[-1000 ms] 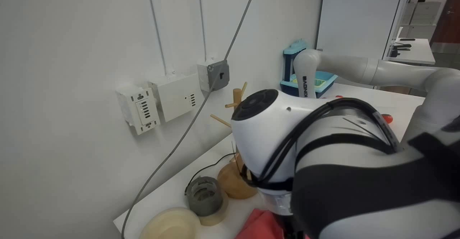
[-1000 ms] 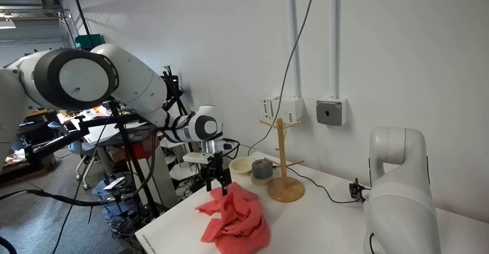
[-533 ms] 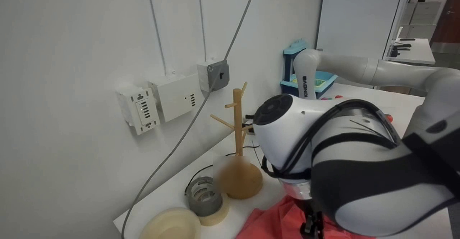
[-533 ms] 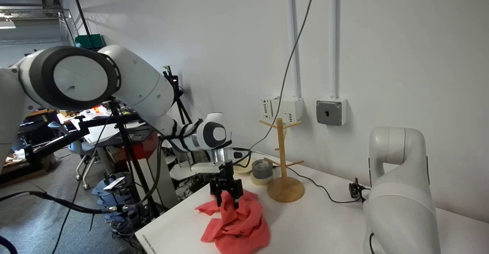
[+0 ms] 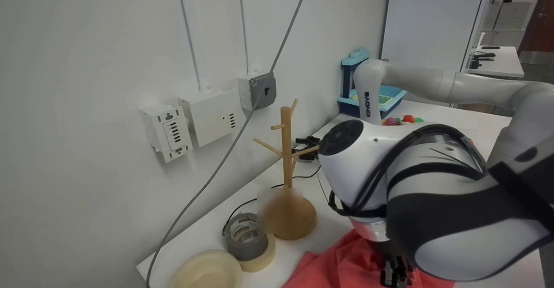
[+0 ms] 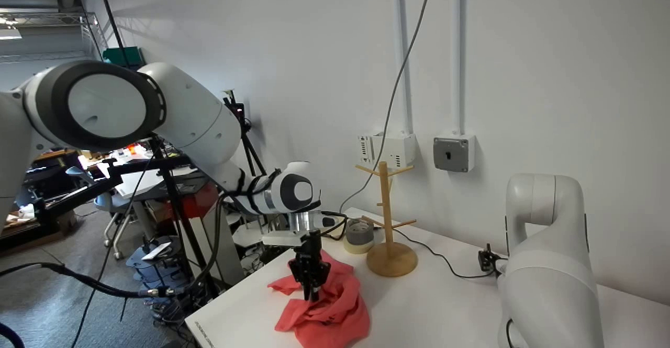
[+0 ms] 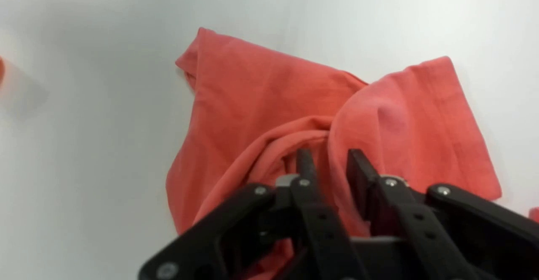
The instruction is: Unfold the shirt
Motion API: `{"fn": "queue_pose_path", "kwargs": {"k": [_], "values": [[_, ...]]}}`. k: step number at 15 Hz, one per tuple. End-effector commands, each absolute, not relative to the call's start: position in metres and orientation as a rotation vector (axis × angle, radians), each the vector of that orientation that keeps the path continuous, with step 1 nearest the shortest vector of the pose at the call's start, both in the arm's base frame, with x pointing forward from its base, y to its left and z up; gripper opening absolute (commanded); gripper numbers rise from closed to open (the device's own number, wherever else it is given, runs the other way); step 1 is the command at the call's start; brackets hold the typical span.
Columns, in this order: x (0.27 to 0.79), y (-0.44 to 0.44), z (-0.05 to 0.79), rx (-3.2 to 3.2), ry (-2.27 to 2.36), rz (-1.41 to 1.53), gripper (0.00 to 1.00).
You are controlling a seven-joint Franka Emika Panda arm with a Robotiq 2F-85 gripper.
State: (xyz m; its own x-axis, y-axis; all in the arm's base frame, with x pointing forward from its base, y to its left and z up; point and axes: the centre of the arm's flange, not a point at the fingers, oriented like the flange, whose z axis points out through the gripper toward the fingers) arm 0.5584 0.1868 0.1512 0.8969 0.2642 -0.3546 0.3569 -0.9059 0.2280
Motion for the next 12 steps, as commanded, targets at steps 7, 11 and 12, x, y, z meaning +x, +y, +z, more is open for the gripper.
{"fn": "queue_pose_path", "kwargs": {"k": [7, 11, 12], "values": [[0.542, 0.163, 0.164, 2.793, 0.437, -0.521, 0.00], [0.527, 0.148, 0.162, 2.757, 0.399, -0.578, 0.00], [0.519, 0.139, 0.162, 2.730, 0.385, -0.600, 0.00]]}}
